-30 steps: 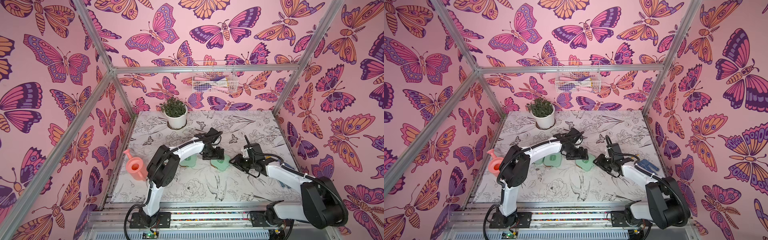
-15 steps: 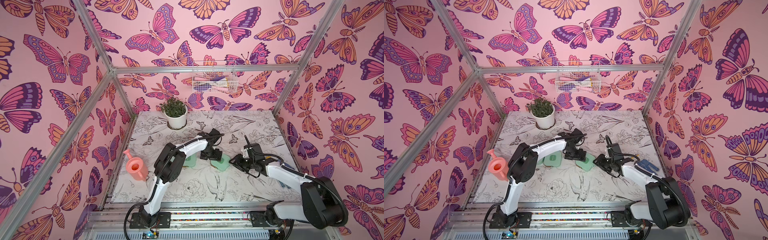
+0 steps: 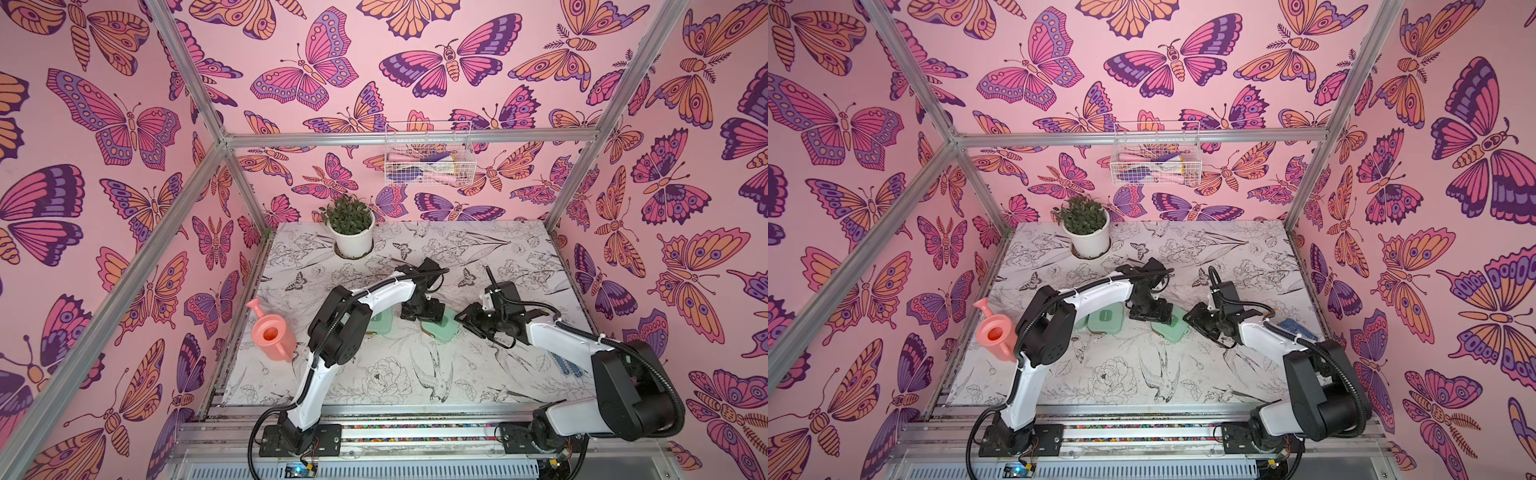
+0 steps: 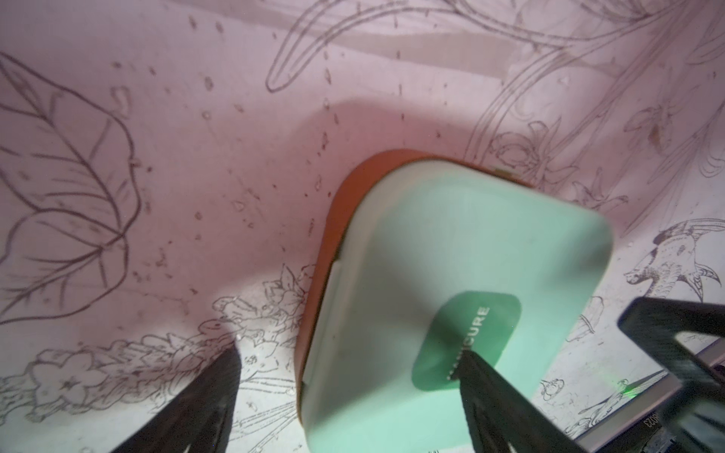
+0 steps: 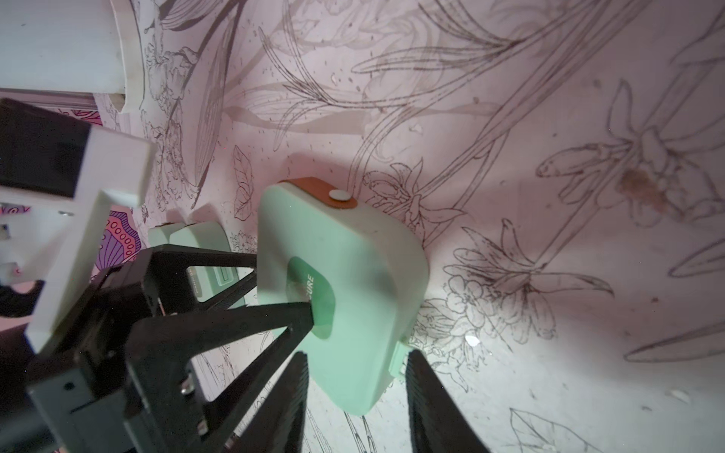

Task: Organize nail clipper sets
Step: Close the storage box at the center of the board, then reset both arms

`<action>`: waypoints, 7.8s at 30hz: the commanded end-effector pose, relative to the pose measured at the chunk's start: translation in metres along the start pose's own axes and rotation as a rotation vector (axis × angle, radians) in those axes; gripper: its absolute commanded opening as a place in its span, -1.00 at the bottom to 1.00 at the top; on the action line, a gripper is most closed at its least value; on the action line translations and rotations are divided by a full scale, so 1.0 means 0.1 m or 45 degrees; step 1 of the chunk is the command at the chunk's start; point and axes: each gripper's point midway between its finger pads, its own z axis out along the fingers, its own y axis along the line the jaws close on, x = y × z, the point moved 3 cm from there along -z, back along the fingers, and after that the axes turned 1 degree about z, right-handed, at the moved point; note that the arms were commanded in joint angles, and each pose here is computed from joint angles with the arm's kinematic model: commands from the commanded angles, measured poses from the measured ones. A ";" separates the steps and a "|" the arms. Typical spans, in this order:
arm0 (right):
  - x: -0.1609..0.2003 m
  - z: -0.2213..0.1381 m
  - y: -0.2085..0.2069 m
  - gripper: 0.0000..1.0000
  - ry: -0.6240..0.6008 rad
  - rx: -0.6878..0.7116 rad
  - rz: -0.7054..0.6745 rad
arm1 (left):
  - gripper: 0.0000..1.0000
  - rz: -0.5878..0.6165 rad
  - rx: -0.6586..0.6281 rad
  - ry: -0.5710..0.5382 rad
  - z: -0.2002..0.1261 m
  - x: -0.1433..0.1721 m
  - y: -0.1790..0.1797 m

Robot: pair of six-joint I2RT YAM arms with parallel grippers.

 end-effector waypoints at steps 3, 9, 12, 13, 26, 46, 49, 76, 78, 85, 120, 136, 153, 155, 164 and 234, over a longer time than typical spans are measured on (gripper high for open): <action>0.03 0.07 0.03 -0.14 0.012 0.017 0.009 | 0.75 -0.009 -0.100 0.131 0.15 0.27 0.18; 0.07 0.13 0.00 -0.14 0.026 0.037 0.013 | 0.76 -0.011 -0.096 0.136 0.15 0.28 0.18; 0.08 0.15 -0.04 -0.14 0.030 0.056 0.012 | 0.75 -0.012 -0.094 0.138 0.16 0.28 0.18; 0.09 0.15 -0.06 -0.14 0.032 0.062 0.013 | 0.75 -0.012 -0.094 0.137 0.15 0.28 0.18; 0.13 0.25 -0.10 -0.15 0.048 0.065 0.027 | 0.75 -0.012 -0.087 0.137 0.14 0.28 0.17; 0.24 0.30 -0.22 -0.21 0.009 0.066 0.092 | 0.75 -0.023 -0.073 0.149 0.14 0.34 0.17; 0.25 0.26 -0.20 -0.15 0.029 0.083 0.070 | 0.75 -0.024 -0.075 0.151 0.14 0.35 0.18; 0.20 0.13 -0.02 -0.29 0.073 0.122 -0.012 | 0.74 -0.019 -0.072 0.135 0.11 0.34 0.17; 0.21 0.15 -0.03 -0.30 0.075 0.121 -0.009 | 0.74 -0.019 -0.072 0.134 0.11 0.34 0.16; 0.21 0.22 -0.05 -0.35 0.081 0.123 0.001 | 0.75 -0.019 -0.069 0.135 0.11 0.33 0.16; 0.30 0.48 -0.38 -0.36 0.065 0.205 0.061 | 0.74 -0.024 -0.015 0.146 0.14 0.30 0.09; 0.34 0.65 -0.38 -0.38 0.088 0.178 0.075 | 0.72 -0.012 0.014 0.160 0.20 0.32 0.06; -0.10 -0.31 0.11 0.81 -0.189 0.224 -0.404 | 0.93 0.008 -0.163 -0.343 -0.98 -0.30 0.15; -0.24 -0.62 0.19 0.97 -0.319 0.263 -0.522 | 1.00 0.010 -0.226 -0.519 -1.45 -0.43 0.18; -0.76 -1.45 -0.01 0.85 -1.058 0.666 -0.892 | 1.00 0.018 -0.790 -1.370 -3.10 -0.13 1.11; -1.49 -0.71 -0.76 0.98 -1.069 0.356 -0.859 | 1.00 -0.077 -0.589 -1.437 -1.51 0.65 3.13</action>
